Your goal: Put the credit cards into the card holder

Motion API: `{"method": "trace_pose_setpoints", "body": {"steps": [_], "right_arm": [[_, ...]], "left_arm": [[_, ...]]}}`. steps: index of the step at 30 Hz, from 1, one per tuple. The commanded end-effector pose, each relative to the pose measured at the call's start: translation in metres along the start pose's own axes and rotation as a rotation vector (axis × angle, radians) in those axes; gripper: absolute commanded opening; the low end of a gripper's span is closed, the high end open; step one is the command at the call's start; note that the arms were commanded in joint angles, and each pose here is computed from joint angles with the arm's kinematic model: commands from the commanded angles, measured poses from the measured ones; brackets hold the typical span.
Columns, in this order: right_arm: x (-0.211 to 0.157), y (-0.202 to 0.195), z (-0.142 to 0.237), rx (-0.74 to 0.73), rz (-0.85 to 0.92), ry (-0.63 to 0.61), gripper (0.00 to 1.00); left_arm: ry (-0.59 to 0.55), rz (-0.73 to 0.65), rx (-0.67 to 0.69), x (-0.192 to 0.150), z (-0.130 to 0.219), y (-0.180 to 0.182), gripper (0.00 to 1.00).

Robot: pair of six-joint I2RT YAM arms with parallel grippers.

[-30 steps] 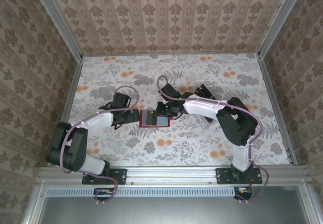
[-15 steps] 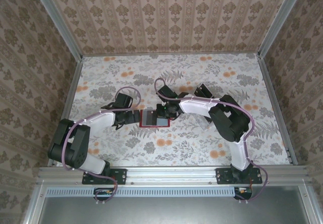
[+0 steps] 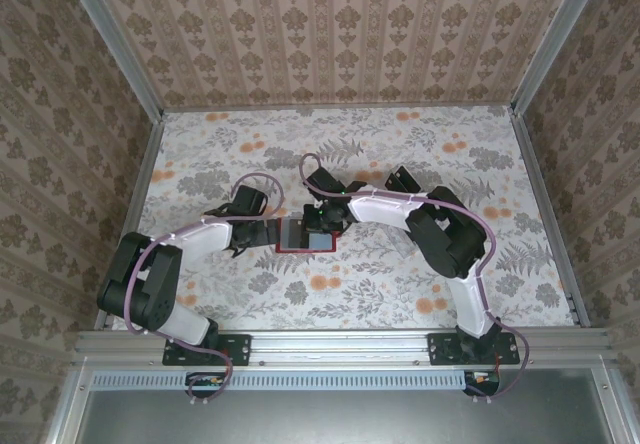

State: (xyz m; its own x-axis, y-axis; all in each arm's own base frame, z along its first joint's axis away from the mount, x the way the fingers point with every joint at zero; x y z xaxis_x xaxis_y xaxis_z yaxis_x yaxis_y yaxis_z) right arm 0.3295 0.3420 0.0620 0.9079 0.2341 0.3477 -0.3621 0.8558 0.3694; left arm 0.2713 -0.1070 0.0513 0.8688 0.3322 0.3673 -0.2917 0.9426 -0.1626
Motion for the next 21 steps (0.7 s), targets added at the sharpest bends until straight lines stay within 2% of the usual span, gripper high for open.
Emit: {"method": "trace_pose_setpoints", "body": {"steps": [1,14,21], "right_arm": [[-0.003,0.006,-0.006,0.020,0.004,0.033,0.09],[0.007,0.025,-0.006,0.082,-0.004,0.010,0.09],[0.014,0.031,0.017,0.085,0.010,-0.041,0.09]], "left_arm": [[0.093,0.001,-0.042,-0.019,-0.014,-0.005,1.00],[0.099,-0.019,-0.045,-0.026,-0.014,-0.010,1.00],[0.021,-0.004,-0.019,-0.015,0.005,-0.002,1.00]]}}
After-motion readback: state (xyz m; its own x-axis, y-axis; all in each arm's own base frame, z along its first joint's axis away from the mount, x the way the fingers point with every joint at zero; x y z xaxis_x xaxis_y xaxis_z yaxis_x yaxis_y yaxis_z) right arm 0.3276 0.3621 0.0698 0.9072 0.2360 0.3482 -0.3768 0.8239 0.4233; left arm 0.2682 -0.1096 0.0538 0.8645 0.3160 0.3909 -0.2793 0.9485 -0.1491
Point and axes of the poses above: each hand's point on the last joint's axis, 136 mm out from that joint toward the fingers, its own z axis back along the fingers, its own y axis along the line the jaws close on, x = y × z, the point moved 4 cm from there along z, back along the fingers, and after that the axes turned 15 degrees about z, right-handed, at the moved point
